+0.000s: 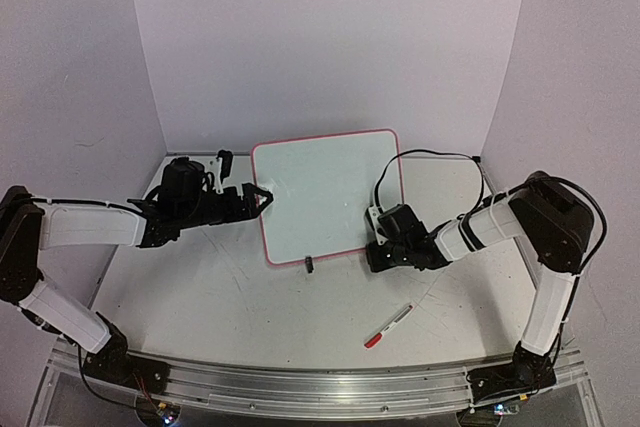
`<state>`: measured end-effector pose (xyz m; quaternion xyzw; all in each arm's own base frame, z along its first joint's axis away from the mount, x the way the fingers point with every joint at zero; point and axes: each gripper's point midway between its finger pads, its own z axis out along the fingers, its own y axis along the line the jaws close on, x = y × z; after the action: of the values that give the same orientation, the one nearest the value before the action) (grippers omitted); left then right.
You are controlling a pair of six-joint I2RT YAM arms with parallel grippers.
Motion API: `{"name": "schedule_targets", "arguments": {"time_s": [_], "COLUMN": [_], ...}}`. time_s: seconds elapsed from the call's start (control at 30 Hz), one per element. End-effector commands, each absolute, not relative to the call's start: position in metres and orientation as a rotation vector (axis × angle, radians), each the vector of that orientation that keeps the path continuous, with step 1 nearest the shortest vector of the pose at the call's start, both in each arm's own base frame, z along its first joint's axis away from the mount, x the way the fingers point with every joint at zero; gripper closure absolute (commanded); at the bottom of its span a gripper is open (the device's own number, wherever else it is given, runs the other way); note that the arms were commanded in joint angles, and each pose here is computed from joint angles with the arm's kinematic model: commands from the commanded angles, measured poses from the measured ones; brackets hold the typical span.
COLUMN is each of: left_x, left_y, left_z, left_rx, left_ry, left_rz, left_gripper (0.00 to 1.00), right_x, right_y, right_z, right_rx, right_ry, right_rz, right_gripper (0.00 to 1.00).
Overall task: Write a sentence on the whiteboard
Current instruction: Move the whiteboard to the center of the board.
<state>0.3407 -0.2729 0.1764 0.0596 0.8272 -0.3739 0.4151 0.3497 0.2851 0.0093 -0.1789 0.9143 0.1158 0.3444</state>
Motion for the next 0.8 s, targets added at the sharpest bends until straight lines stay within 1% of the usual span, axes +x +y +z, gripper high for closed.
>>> {"name": "schedule_targets", "arguments": {"time_s": [0.0,0.2,0.33,0.5,0.67,0.77], "left_x": [0.342,0.342,0.345,0.346,0.343,0.338], "left_y": [-0.264,-0.262,-0.261,-0.262,-0.261,-0.260], "left_z": [0.184,0.181,0.178,0.178,0.188,0.198], "left_rx": [0.088,0.079,0.078,0.076,0.088,0.104], "left_ry": [2.046,2.054,2.055,2.057,2.033,2.008], "left_rz": [-0.914,-0.910,-0.887,-0.889,-0.902,-0.918], "left_gripper": [0.02,0.02,0.02,0.02,0.02,0.01], "right_x": [0.337,0.344,0.348,0.333,0.320,0.317], "right_y": [0.306,0.298,0.287,0.293,0.307,0.304], "right_z": [0.024,0.030,0.031,0.031,0.025,0.026], "right_rx": [-0.501,-0.423,-0.265,-0.118,-0.084,-0.073], "right_ry": [2.342,2.347,2.377,2.372,2.369,2.365], "right_rz": [0.393,0.334,0.277,0.242,0.233,0.194], "right_gripper": [1.00,1.00,1.00,1.00,1.00,1.00]}}
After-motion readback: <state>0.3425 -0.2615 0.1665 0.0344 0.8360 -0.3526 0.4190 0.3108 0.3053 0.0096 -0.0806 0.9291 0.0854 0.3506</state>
